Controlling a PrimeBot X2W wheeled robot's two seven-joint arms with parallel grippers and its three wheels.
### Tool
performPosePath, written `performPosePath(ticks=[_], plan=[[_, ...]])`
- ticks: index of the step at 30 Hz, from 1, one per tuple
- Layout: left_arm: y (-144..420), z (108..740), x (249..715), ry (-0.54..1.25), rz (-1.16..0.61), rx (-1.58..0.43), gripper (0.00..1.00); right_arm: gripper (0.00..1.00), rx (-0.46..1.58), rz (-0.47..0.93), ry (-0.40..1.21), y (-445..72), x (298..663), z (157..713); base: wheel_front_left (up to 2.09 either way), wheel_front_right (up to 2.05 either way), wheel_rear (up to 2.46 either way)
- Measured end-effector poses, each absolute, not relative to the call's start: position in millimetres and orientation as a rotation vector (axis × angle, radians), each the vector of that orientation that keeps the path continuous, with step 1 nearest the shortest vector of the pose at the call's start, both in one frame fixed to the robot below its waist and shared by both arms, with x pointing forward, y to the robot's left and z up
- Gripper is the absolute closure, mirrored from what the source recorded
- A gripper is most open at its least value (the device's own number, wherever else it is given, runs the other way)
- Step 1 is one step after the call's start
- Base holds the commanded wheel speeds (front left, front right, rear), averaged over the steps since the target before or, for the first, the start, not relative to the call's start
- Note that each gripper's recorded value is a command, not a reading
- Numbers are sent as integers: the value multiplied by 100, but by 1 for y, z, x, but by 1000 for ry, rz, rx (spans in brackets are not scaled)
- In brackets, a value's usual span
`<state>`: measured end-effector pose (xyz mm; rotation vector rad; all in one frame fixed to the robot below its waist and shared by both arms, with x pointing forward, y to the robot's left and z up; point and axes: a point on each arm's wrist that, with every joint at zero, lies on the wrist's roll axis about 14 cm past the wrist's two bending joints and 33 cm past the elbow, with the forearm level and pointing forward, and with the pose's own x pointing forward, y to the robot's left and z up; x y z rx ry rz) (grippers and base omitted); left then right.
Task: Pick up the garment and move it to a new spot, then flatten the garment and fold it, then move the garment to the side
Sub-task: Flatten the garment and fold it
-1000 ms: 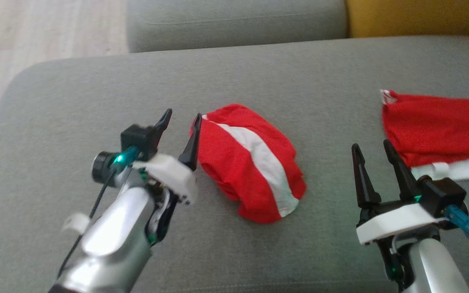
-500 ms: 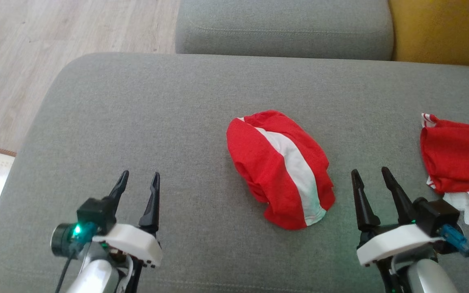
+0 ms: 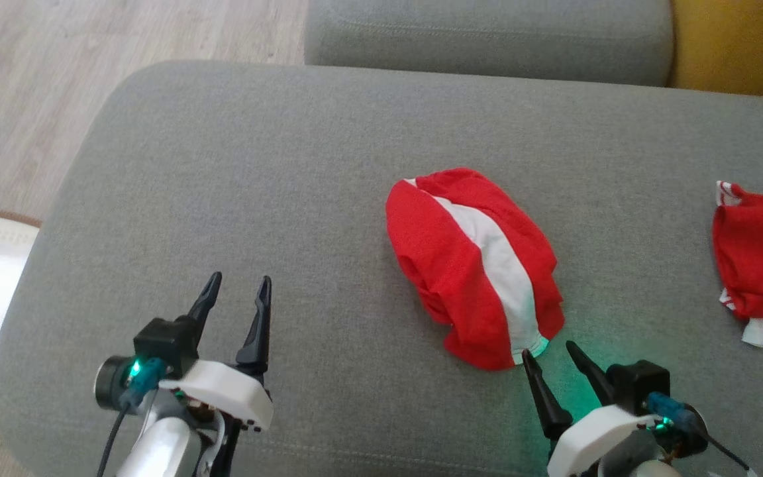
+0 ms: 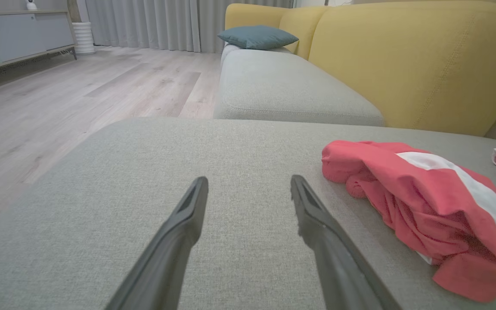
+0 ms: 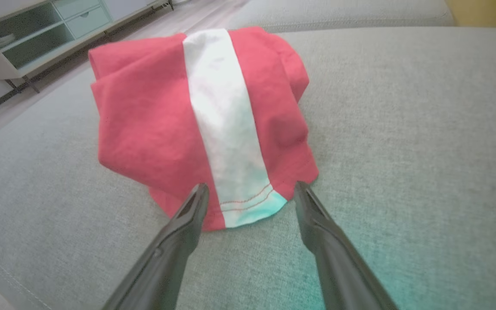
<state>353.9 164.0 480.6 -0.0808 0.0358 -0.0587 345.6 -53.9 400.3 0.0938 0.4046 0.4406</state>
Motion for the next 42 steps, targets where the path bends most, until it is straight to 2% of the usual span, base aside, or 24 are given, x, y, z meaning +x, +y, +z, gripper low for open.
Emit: performPosePath(ticks=[7, 22, 24, 25, 31, 36, 42], plan=[[168, 469, 353, 69, -49, -80, 0, 0, 43, 465, 481, -50, 343, 374, 0, 0, 0], [180, 461, 360, 95, -14, -74, 0, 0, -13, 513, 490, -36, 371, 358, 0, 0, 0], [180, 460, 361, 96, -12, -71, 0, 92, -16, 518, 489, -34, 373, 358, 0, 0, 0], [180, 461, 361, 93, -11, -75, 0, 100, -18, 522, 482, -34, 373, 359, 0, 0, 0], [180, 462, 360, 88, -18, -71, 0, 100, -10, 524, 469, -33, 369, 362, 0, 0, 0], [174, 468, 361, 69, -35, -77, 0, 100, 3, 473, 431, -47, 372, 372, 0, 0, 0], [168, 480, 363, 31, -54, -86, 0, 100, -48, 323, 329, -108, 393, 402, 0, 0, 0]])
